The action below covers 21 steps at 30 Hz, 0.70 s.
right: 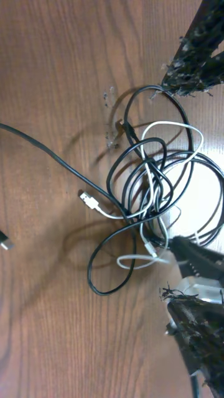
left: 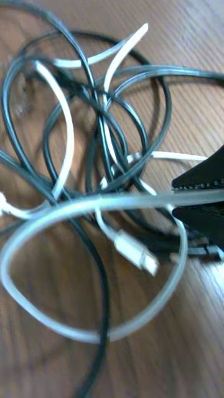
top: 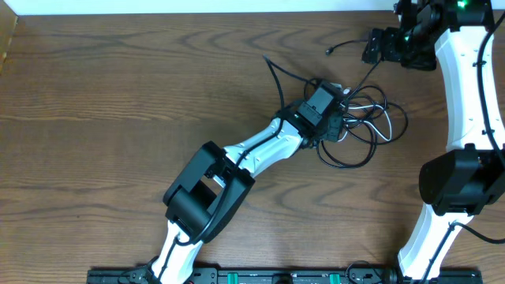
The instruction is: Untangle cables
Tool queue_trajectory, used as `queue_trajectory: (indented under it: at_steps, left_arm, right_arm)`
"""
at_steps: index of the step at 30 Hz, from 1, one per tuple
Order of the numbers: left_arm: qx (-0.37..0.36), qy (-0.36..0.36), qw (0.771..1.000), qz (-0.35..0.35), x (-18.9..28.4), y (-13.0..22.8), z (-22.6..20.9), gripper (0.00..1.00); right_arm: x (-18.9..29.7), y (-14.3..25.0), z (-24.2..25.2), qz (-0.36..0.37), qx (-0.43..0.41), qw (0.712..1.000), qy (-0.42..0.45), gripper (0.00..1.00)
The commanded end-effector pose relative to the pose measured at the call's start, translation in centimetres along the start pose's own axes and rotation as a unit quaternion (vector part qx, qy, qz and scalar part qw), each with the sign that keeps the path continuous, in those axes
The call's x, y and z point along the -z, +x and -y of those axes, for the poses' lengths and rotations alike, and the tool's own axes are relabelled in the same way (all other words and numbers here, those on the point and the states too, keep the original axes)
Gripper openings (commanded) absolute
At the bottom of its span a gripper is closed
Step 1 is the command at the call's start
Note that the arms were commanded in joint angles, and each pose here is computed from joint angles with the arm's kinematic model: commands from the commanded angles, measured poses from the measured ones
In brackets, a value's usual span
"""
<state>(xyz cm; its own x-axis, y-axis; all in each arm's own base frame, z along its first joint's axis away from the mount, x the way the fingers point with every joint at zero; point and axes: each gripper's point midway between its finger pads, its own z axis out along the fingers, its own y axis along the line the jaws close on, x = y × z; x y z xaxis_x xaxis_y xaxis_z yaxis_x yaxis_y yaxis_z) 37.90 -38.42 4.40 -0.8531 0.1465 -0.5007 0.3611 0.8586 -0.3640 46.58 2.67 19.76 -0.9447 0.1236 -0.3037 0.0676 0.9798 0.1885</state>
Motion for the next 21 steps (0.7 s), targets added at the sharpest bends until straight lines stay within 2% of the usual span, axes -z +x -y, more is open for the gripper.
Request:
queue_trajectory:
  at_steps: [1, 6, 8, 11, 12, 17, 21]
  left_arm:
    - [0.024, -0.005, 0.999, 0.034, 3.5, -3.3, -0.8, 0.07]
    - [0.044, -0.022, 0.997, 0.058, 9.7, -6.1, -3.3, 0.07]
    - [0.052, -0.028, 0.996, 0.071, 12.3, -7.1, -4.3, 0.08]
    - [0.06, -0.036, 0.993, 0.093, 15.8, -8.4, -5.7, 0.07]
    - [0.064, -0.039, 0.992, 0.098, 16.7, -8.7, -6.1, 0.08]
    - [0.075, -0.046, 0.99, 0.111, 19.0, -9.2, -7.3, 0.07]
    - [0.075, -0.046, 0.991, 0.103, 18.8, -8.8, -7.2, 0.08]
  right_arm:
    - [-0.4, 0.9, -0.1, -0.012, 0.005, 1.0, -0.003, 0.99]
    - [-2.8, 2.2, -0.4, -0.037, 0.0, 0.999, -0.026, 0.99]
    - [-3.8, 2.7, -0.7, -0.045, 0.0, 0.998, -0.041, 0.96]
    - [-4.9, 3.5, -1.6, -0.057, 0.015, 0.996, -0.073, 0.85]
    - [-5.2, 3.8, -1.9, -0.06, 0.018, 0.995, -0.08, 0.8]
    - [-5.9, 4.7, -2.8, -0.074, 0.038, 0.992, -0.094, 0.38]
    - [-5.7, 4.9, -5.3, -0.072, 0.07, 0.985, -0.14, 0.18]
